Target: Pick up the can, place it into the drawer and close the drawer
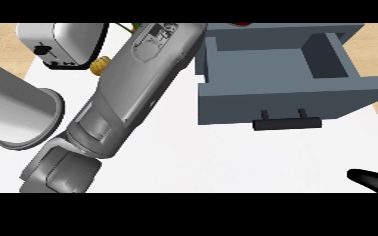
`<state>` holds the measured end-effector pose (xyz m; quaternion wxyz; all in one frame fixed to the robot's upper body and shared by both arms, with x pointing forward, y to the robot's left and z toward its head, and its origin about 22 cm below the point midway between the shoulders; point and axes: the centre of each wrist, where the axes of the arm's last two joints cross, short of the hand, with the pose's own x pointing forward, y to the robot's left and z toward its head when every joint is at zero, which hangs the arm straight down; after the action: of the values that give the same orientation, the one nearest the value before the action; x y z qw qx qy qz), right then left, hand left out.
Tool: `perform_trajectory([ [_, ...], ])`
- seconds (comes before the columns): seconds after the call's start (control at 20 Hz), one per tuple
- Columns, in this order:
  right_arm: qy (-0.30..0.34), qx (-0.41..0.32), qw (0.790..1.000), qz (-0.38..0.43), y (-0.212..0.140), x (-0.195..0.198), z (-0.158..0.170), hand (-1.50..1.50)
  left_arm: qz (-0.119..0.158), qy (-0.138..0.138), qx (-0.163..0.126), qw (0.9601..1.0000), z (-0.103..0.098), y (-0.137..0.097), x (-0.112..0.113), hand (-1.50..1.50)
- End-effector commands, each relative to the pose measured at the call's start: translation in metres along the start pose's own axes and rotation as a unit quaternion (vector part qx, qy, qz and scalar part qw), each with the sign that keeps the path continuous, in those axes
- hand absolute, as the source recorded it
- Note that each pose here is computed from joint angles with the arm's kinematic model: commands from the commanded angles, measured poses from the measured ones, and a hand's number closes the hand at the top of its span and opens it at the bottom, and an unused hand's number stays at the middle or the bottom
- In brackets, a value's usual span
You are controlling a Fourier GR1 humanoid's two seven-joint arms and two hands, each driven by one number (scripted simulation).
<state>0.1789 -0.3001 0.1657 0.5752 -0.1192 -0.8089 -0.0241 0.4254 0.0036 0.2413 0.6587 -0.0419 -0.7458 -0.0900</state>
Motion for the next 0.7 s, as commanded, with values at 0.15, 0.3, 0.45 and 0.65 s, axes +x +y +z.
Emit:
perform_trajectory([
  [0.15, -0.002, 0.014, 1.000, -0.003, 0.002, 0.001, 0.005, -1.50, -0.031, 0.008, 0.011, 0.9994, -0.005, -0.018, 0.008, 1.50],
  [0.3, -0.013, 0.015, 1.000, -0.008, -0.006, 0.002, -0.012, -1.50, -0.038, 0.007, 0.017, 0.9991, -0.008, -0.023, 0.018, 1.50],
  [0.45, -0.009, 0.026, 1.000, -0.011, 0.005, 0.006, 0.004, -1.50, -0.054, -0.009, 0.039, 0.9978, -0.010, -0.020, 0.004, 1.50],
  [0.65, -0.017, 0.026, 0.999, -0.012, 0.000, 0.005, -0.003, -1.50, -0.043, 0.007, 0.075, 0.9962, -0.014, -0.017, 0.005, -1.50],
])
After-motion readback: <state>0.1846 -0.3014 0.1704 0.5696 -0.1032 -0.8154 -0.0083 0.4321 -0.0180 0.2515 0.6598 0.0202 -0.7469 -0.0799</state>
